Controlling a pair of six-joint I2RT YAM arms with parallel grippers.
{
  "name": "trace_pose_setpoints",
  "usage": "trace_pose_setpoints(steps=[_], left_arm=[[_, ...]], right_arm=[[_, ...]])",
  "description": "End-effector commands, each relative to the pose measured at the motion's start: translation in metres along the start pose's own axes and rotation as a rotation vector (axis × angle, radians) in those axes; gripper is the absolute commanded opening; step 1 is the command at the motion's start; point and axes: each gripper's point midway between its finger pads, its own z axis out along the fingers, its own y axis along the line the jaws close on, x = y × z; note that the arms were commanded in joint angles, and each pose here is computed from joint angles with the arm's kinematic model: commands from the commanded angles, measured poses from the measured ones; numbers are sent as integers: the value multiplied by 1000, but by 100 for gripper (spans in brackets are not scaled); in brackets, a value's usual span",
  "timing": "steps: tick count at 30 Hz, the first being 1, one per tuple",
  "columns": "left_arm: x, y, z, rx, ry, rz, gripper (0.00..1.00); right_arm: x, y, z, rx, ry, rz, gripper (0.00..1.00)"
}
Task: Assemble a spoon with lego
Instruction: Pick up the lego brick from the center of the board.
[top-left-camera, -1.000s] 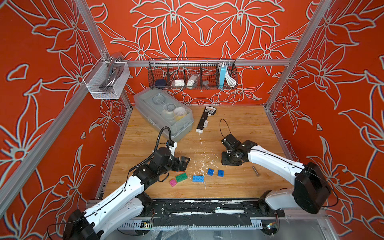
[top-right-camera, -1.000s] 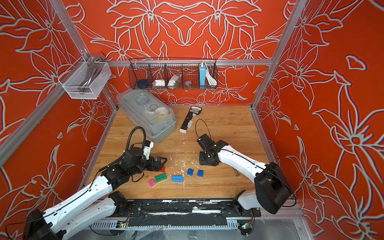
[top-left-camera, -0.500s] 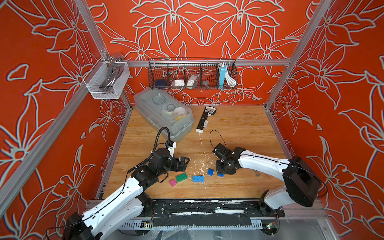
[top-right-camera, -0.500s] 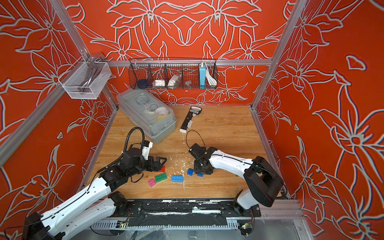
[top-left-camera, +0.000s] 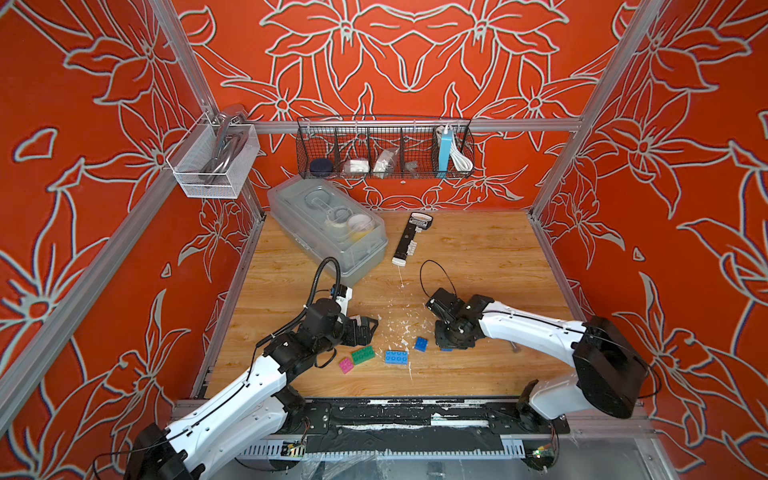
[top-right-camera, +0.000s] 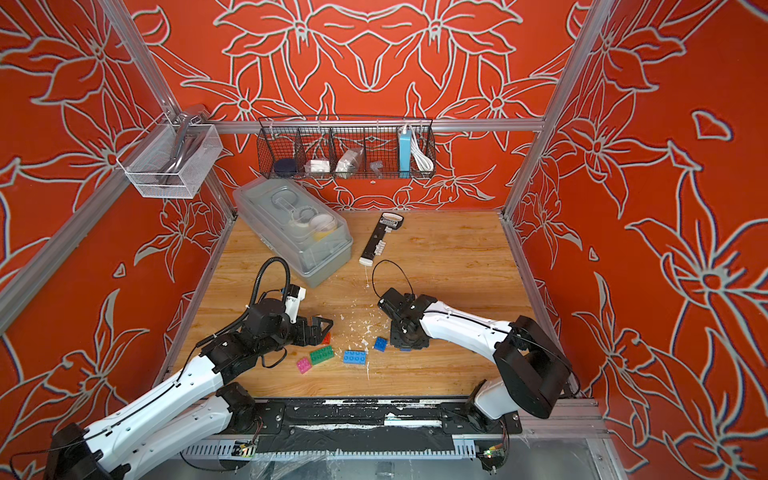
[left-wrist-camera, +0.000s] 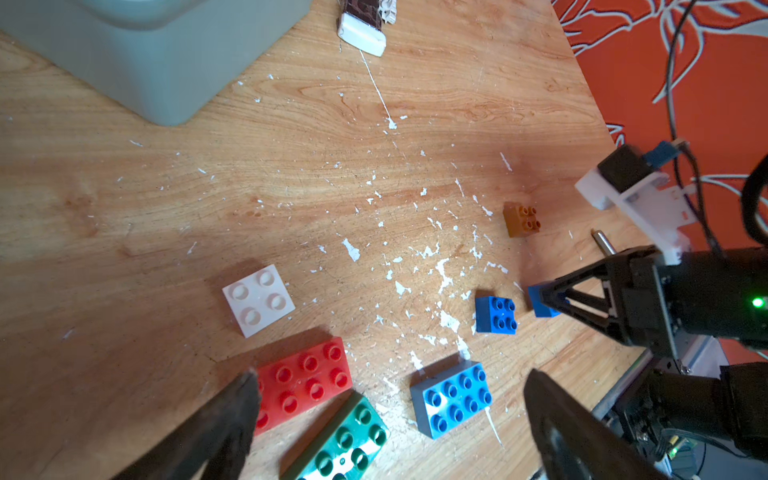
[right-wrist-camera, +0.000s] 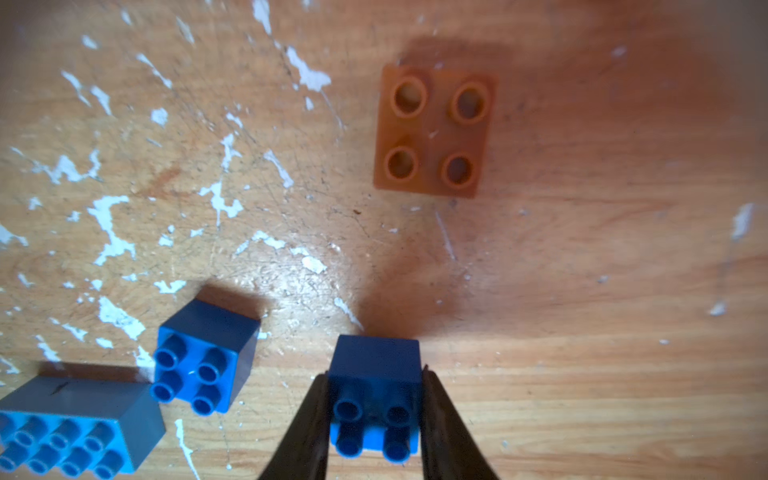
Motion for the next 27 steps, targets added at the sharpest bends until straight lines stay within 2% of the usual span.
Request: trace_pose_setpoints(steps=[1,9,14,27], left_arm=[[1,-13,-1,68,-12,68,98],[10,-47,2,213,-1,212,99],[20,-56,9,218,27,308,98],[27,-49,17,186,56,316,98]], right_arm=[[-19,-11,-21,34,-68,-9,26],[-60,-21,-27,41,-80,6,25],[-74,-21,-19,28,-74,9,25],[-81,-10,-6,-8,-70,24,25]])
